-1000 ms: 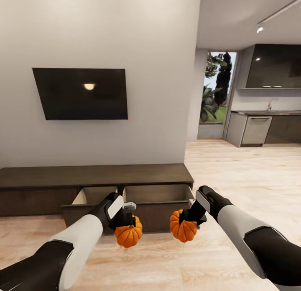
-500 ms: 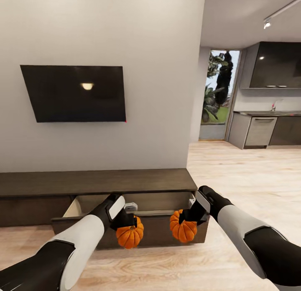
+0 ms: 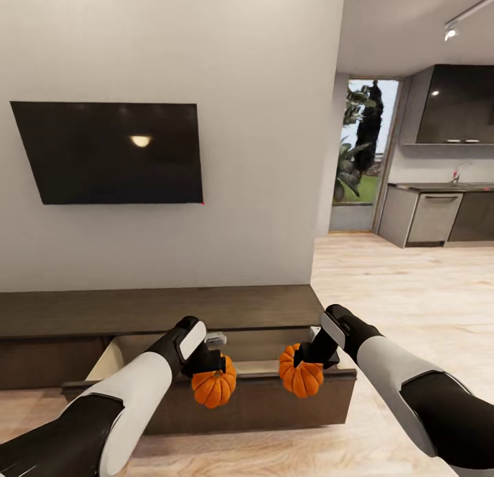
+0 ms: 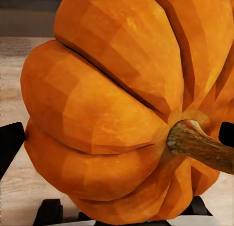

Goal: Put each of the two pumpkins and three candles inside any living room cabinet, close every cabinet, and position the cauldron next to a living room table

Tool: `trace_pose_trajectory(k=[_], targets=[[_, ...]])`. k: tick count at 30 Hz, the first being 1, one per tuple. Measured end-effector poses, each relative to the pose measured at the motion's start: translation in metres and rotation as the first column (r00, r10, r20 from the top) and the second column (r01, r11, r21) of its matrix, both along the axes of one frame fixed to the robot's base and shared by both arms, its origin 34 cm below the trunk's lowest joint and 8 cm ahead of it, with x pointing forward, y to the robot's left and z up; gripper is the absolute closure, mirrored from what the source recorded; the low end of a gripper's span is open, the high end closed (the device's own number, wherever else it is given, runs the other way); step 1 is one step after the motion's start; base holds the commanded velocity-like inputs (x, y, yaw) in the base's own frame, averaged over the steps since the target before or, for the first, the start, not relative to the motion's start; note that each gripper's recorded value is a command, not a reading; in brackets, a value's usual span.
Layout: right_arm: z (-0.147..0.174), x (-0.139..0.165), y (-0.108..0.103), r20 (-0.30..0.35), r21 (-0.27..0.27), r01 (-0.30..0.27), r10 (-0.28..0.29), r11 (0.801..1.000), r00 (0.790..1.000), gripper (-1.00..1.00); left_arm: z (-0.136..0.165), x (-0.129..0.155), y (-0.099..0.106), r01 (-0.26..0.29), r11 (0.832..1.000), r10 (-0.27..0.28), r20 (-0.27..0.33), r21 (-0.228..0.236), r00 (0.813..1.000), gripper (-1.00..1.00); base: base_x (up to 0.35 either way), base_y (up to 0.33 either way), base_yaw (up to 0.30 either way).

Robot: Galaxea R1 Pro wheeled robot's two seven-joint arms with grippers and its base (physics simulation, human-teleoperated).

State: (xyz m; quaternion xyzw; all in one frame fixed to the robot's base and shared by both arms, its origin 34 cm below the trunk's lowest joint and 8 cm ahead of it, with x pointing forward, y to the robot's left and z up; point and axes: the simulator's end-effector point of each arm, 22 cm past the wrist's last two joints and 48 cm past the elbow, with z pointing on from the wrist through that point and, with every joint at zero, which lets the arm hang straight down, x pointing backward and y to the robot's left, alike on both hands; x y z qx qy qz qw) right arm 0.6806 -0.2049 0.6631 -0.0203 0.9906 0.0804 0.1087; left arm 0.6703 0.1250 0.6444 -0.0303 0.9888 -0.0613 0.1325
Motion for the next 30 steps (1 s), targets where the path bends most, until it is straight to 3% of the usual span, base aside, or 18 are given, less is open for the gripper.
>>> trace_pose_trajectory(k=[18, 30], targets=[[0.0002, 0.0002, 0.0008, 0.0, 0.004, 0.002, -0.002, 1.0, 1.0, 1.0, -0.0001, -0.0002, -0.0022, 0.0, 1.0, 0.0, 0.0, -0.005, 1.0, 1.0, 0.022, 0.001, 0.0], [0.0003, 0.0, 0.0004, 0.0, 0.002, 0.001, -0.001, 1.0, 1.0, 1.0, 0.0002, 0.0045, -0.001, -0.013, 1.0, 0.013, 0.023, -0.003, 1.0, 1.0, 0.229, 0.093, 0.0]])
